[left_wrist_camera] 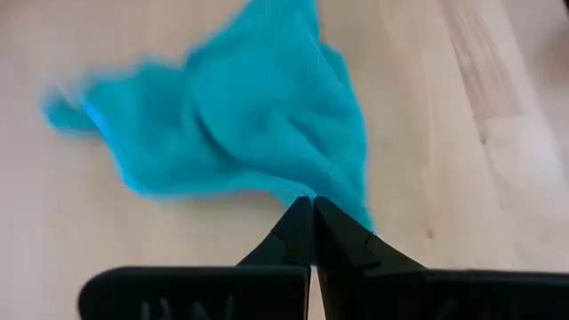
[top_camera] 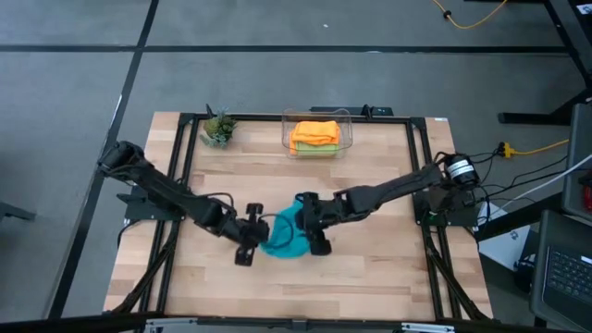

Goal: Fold microfiber towels
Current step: Fold the blue microfiber cloth

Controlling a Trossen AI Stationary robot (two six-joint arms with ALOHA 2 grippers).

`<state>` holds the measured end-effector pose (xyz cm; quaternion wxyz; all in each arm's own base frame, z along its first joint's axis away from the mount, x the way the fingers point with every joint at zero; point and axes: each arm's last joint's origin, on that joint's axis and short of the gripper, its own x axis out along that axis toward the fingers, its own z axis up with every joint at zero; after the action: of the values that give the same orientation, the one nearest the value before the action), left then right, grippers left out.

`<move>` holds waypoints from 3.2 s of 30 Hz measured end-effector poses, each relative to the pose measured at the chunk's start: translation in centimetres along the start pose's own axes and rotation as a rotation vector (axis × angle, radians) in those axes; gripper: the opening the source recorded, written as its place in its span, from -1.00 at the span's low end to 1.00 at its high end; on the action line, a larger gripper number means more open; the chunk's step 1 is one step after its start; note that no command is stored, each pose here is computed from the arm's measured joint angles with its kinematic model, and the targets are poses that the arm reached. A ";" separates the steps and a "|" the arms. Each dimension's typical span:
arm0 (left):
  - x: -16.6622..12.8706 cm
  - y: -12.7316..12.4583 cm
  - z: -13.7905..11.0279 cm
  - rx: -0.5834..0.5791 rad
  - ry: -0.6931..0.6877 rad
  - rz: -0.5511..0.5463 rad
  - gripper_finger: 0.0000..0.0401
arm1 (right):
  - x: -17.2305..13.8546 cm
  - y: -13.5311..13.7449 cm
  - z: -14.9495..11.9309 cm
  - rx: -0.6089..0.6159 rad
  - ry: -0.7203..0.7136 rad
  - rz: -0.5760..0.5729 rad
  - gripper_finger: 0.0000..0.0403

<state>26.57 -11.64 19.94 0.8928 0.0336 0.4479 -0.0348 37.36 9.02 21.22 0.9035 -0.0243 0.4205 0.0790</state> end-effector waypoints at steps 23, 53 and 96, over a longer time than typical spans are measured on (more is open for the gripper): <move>-2.0 -4.0 0.3 0.449 -0.035 -0.062 -1.00 | 5.5 -3.2 1.0 -0.279 -0.243 0.041 -0.08; -1.9 -3.9 0.3 0.338 -0.031 -0.064 -1.00 | 10.2 -9.6 -3.3 -0.090 -0.040 -0.001 -0.58; -11.0 0.0 3.3 -0.041 0.131 0.676 -1.00 | -11.9 -0.3 1.5 0.041 -0.172 -0.592 -0.97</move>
<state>22.66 -11.54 30.73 0.8238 0.1642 0.4683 0.2740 31.05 7.44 31.26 0.9198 -0.1209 0.3185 -0.1945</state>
